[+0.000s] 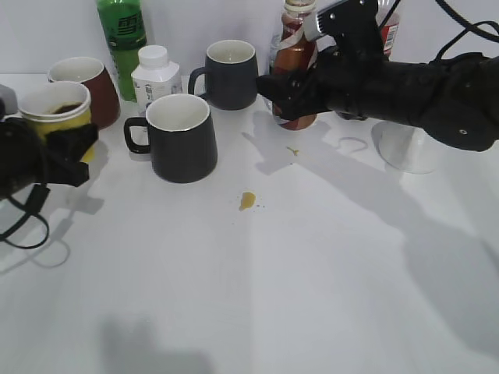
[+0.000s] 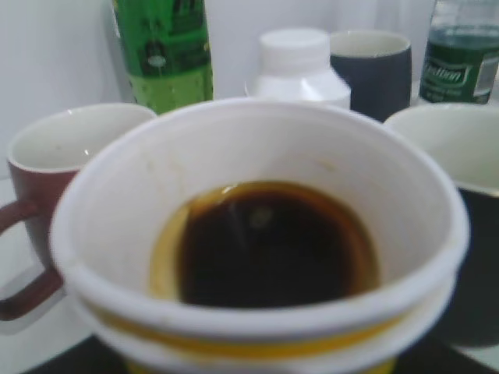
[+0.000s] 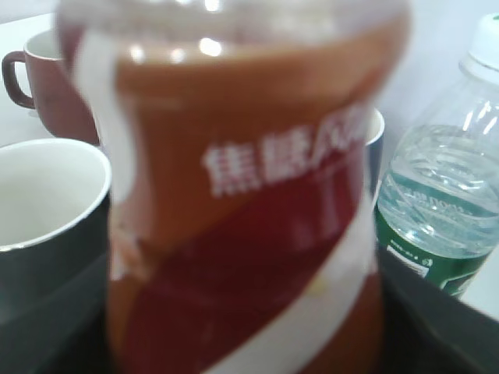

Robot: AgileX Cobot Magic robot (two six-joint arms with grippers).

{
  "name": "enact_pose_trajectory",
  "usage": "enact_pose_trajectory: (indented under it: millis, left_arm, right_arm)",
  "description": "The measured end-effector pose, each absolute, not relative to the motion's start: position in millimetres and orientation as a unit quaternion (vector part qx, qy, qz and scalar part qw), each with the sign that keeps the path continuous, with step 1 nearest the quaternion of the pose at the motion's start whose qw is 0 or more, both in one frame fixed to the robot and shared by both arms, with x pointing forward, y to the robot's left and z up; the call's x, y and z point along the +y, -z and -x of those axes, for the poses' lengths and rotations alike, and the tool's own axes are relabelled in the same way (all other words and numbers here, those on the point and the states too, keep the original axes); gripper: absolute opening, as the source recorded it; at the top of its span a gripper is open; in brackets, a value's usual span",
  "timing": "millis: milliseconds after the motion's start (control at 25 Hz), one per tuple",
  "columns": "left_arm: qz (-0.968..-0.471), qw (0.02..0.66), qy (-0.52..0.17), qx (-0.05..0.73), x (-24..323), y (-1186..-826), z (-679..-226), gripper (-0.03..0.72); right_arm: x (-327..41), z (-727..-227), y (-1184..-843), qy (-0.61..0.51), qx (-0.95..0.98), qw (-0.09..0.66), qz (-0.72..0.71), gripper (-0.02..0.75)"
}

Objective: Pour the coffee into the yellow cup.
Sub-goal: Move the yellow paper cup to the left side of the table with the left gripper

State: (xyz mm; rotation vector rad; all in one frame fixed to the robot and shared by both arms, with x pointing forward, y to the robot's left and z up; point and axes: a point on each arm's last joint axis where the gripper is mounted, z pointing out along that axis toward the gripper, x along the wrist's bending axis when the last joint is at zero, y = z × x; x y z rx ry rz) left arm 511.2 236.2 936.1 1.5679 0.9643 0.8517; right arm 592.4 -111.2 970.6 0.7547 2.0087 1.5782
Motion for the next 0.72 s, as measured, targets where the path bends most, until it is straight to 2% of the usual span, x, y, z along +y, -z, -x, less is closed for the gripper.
enact_pose_trajectory:
  millis: [280, 560, 640, 720]
  left_arm:
    - [-0.649, 0.524, -0.353, 0.423, 234.4, -909.3, -540.7, 0.338]
    - [-0.656, 0.517, -0.340, 0.431, 232.9, -889.8, -547.6, 0.370]
    - [-0.660, 0.519, -0.337, 0.426, 231.8, -889.2, -547.2, 0.396]
    - [-0.664, 0.522, -0.335, 0.418, 230.4, -889.5, -546.6, 0.452]
  right_arm:
    - [-111.5, -592.6, -970.4, -0.574, 0.733, 0.237, -0.278, 0.501]
    - [-112.5, -593.0, -968.4, -0.565, 0.738, 0.238, -0.283, 0.501]
    - [-112.5, -593.0, -968.4, -0.565, 0.738, 0.238, -0.283, 0.501]
    - [-112.5, -593.0, -968.3, -0.564, 0.738, 0.238, -0.283, 0.501]
